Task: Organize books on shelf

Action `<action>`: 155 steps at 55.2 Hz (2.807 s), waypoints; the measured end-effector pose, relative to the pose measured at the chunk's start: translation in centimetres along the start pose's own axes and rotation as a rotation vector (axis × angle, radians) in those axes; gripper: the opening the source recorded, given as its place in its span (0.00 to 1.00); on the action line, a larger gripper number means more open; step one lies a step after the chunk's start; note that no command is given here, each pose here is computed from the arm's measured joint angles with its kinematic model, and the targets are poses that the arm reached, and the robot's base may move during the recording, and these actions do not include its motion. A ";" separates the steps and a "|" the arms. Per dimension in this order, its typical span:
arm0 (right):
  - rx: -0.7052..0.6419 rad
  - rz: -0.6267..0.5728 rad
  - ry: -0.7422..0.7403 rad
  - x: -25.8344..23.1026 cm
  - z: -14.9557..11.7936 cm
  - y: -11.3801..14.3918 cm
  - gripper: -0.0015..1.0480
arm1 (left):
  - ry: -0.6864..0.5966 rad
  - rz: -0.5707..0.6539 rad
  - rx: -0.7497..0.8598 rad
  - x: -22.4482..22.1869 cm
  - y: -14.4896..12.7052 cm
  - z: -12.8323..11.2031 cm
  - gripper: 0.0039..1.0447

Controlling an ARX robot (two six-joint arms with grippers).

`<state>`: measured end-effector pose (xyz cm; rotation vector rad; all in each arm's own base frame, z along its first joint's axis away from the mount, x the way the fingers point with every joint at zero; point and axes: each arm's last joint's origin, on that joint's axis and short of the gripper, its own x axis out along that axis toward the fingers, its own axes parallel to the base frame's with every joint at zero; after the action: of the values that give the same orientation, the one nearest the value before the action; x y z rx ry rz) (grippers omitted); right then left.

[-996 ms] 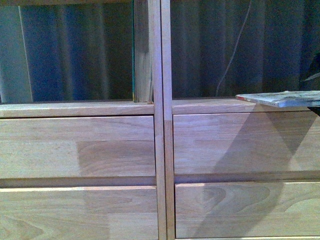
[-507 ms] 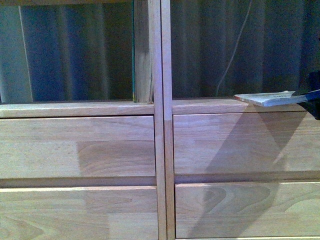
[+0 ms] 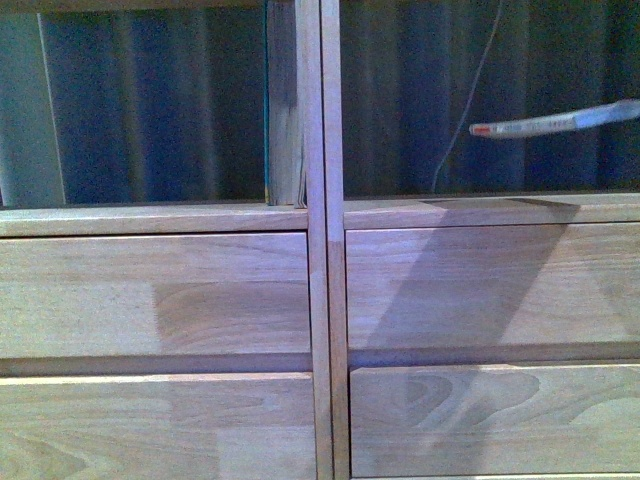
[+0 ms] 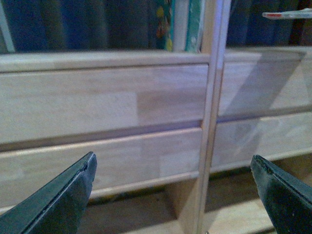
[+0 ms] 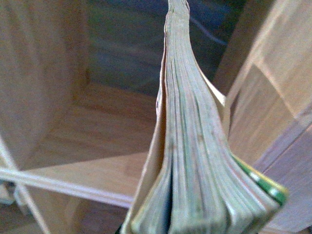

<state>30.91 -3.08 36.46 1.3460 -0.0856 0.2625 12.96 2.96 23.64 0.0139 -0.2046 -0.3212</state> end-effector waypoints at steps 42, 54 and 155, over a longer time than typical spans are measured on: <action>-0.378 0.467 0.240 -1.4 -7.4 8.1 0.07 | 0.152 -0.481 -0.770 22.7 0.6 12.1 0.93; -0.368 0.474 0.266 -0.8 -8.5 7.5 0.07 | 0.170 -0.624 -0.812 23.7 -4.9 12.6 0.93; -0.660 0.293 0.166 -14.5 3.1 2.3 0.93 | 0.009 0.044 0.027 25.9 2.8 10.5 0.06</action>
<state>16.57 -7.64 36.28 0.6491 -0.2109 0.5398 35.75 -2.31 39.12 0.0370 -0.2002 -0.2742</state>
